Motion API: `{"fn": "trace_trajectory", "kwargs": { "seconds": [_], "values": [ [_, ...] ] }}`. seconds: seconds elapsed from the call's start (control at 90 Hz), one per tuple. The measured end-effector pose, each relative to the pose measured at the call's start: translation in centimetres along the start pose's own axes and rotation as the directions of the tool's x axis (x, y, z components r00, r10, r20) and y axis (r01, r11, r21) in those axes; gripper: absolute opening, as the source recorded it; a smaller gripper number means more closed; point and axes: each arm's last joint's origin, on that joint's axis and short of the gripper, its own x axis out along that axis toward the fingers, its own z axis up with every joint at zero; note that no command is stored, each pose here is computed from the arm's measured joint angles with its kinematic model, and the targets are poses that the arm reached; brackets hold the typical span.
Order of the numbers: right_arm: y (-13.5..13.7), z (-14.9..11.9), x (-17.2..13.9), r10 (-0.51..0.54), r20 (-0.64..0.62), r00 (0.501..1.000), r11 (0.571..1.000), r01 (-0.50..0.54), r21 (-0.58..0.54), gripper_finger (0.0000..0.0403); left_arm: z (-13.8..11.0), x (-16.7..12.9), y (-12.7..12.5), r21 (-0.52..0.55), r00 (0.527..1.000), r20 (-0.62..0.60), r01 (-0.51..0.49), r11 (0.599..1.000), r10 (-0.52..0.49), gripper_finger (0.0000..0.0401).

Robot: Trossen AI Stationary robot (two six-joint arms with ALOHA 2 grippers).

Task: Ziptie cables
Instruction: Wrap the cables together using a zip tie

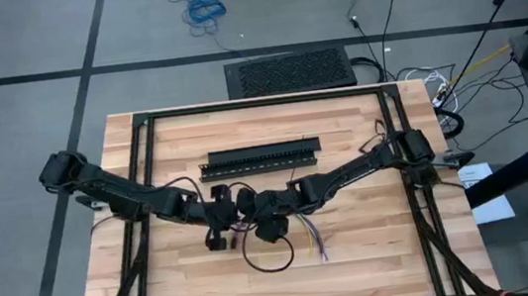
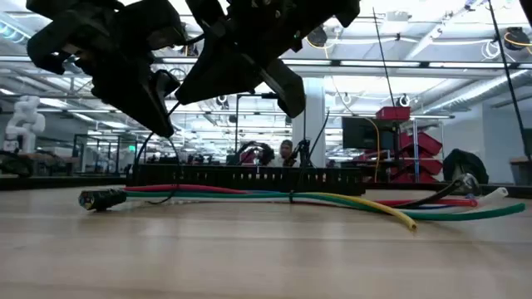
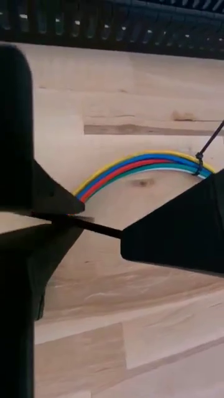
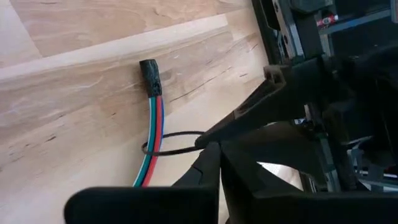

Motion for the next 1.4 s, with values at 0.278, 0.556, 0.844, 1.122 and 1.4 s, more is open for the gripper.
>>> {"fn": "trace_trajectory", "kwargs": {
  "seconds": [0.278, 0.556, 0.844, 1.122, 1.4],
  "values": [
    [-0.6, 0.6, -1.1, -0.112, -0.132, 0.985, 0.993, 0.116, 0.025, 0.0000, -0.1, 0.6, 0.0, 0.010, 1.000, -0.021, -0.016, 1.000, 0.016, 0.0012],
    [-2.3, 1.0, -3.9, -0.260, -0.272, 0.927, 0.953, 0.292, 0.084, 0.0000, -0.2, 0.9, -0.1, 0.043, 1.000, -0.028, -0.004, 0.999, 0.005, 0.0012],
    [-2.5, 1.0, -4.4, -0.276, -0.309, 0.910, 0.943, 0.319, 0.097, 0.0000, -0.4, 0.9, -0.8, 0.090, 0.998, -0.045, 0.055, 0.994, -0.051, 0.0012],
    [-3.9, 1.1, -6.8, -0.334, -0.336, 0.880, 0.907, 0.398, 0.139, 0.0001, -0.6, 0.7, -1.8, 0.144, 0.992, -0.057, 0.122, 0.982, -0.115, 0.0011],
    [-3.7, 1.5, -7.2, -0.336, -0.348, 0.875, 0.911, 0.396, 0.115, 0.0001, -1.1, 2.6, -2.5, 0.154, 0.989, -0.090, 0.134, 0.979, -0.121, 0.0011]
  ]
}}
